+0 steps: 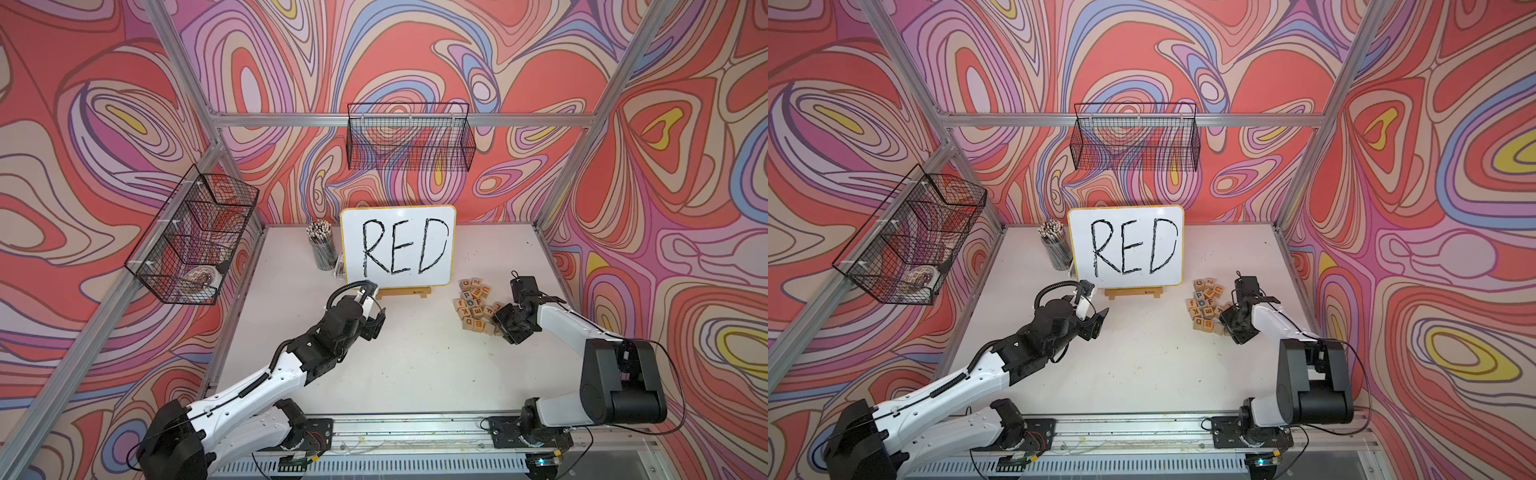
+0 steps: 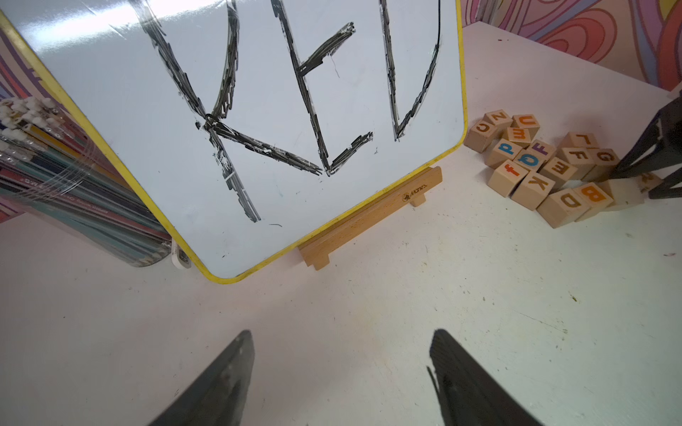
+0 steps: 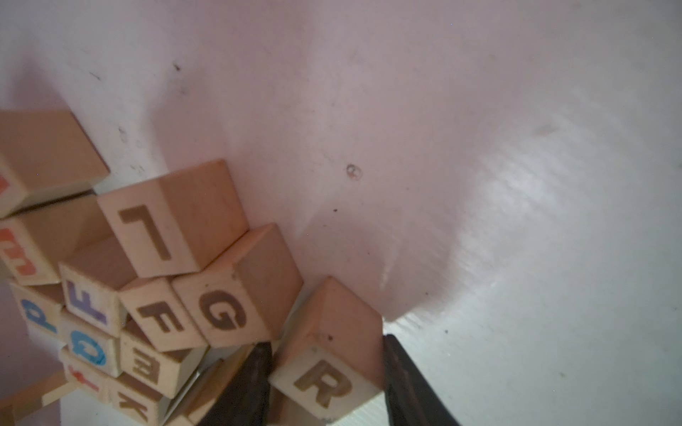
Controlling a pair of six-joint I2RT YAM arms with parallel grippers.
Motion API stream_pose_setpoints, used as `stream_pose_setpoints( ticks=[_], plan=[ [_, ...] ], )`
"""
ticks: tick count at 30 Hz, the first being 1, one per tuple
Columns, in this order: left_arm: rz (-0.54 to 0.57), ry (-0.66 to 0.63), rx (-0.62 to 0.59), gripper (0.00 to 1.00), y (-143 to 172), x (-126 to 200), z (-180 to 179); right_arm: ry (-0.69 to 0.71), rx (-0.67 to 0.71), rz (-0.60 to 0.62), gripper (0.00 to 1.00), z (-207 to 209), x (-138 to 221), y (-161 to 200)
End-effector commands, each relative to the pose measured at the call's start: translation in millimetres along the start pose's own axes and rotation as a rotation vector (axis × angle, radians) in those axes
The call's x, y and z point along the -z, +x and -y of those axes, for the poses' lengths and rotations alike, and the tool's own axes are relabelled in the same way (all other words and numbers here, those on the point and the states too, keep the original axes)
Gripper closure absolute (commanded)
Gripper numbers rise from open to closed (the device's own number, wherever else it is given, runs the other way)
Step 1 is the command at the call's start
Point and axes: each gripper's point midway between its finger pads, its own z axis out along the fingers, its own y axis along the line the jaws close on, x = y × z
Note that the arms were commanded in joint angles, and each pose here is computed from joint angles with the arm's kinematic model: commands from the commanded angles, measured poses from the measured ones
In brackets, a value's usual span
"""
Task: Assemble the uppercase word "red" with letter blocks
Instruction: Pick up the letter block from the center of the board.
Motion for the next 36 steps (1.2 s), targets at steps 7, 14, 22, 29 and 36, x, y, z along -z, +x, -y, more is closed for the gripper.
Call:
stream_pose_setpoints(
  ticks=[7,14,22,29,36],
  plan=[
    [0.007,-0.008,0.007,0.22,-1,2,-4,0.036,0.026,0.025,0.65,7,2,-6],
    [0.013,-0.006,0.006,0.22,-3,3,-3,0.051,0.166,0.030,0.71,1,13,-12],
    [0.014,-0.010,0.003,0.22,-3,2,-4,0.008,0.408,0.021,0.79,-24,47,-15],
    [0.013,-0.013,0.010,0.22,-3,2,-4,0.053,0.599,0.065,0.80,-45,78,-5],
    [0.002,-0.040,0.023,0.22,1,3,-9,0.003,0.845,0.030,0.80,-93,81,47]
  ],
)
